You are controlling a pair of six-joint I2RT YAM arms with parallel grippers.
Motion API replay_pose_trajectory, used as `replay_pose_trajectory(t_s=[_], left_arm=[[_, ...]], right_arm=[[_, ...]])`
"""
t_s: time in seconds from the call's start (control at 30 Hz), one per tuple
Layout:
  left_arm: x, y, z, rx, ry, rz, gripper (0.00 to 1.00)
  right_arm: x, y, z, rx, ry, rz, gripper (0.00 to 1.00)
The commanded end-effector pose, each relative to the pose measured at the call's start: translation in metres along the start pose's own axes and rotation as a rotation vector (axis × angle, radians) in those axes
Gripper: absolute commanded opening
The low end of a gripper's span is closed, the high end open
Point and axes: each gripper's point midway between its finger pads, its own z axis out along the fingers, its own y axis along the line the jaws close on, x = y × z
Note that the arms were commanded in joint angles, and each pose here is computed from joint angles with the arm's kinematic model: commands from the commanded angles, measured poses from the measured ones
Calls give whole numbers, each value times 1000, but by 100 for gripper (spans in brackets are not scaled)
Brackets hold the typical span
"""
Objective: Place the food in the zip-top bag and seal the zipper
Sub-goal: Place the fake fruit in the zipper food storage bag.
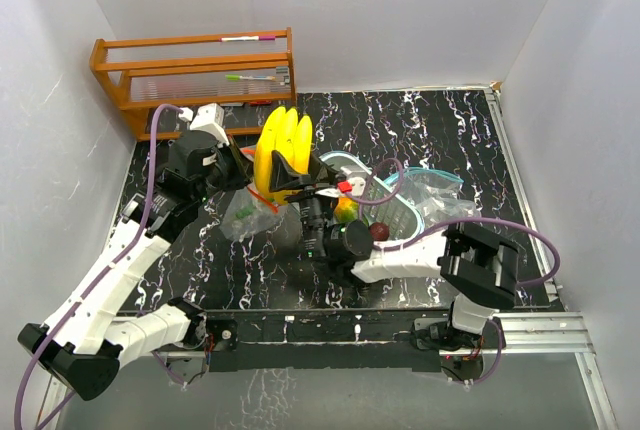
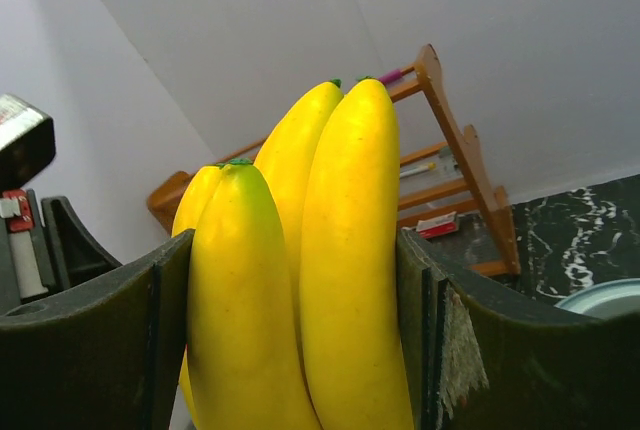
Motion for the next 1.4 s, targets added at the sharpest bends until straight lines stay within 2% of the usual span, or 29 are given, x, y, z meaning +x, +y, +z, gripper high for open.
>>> replay_pose_trajectory(t_s=[0.0,0.17,0.37,0.53,0.6,0.97,1.37], left_arm=[[-31,-46,-17,180,-73,-36,0],[-34,-55,-15,219,-75,-52,0],[-11,-46,-6,207,-27,-69,0],[-1,-39,-4,194,-11,-78,0],[2,-38,-3,192,-8,-82,0],[-3,-39,-6,193,-29,-95,0],[-14,-37,-15,177,-62,-75,0]], right_arm=[[4,1,-14,50,-23,-84,8],[29,3,-25,49,22,-125,8],[7,13,-21,6,-50,-66,8],[-13,25,-19,-80,-91,104,8],[-29,26,-19,-113,-105,218,8],[-63,10,-26,-270,-113,603,8],[-103,6,-32,-292,-149,616,8]])
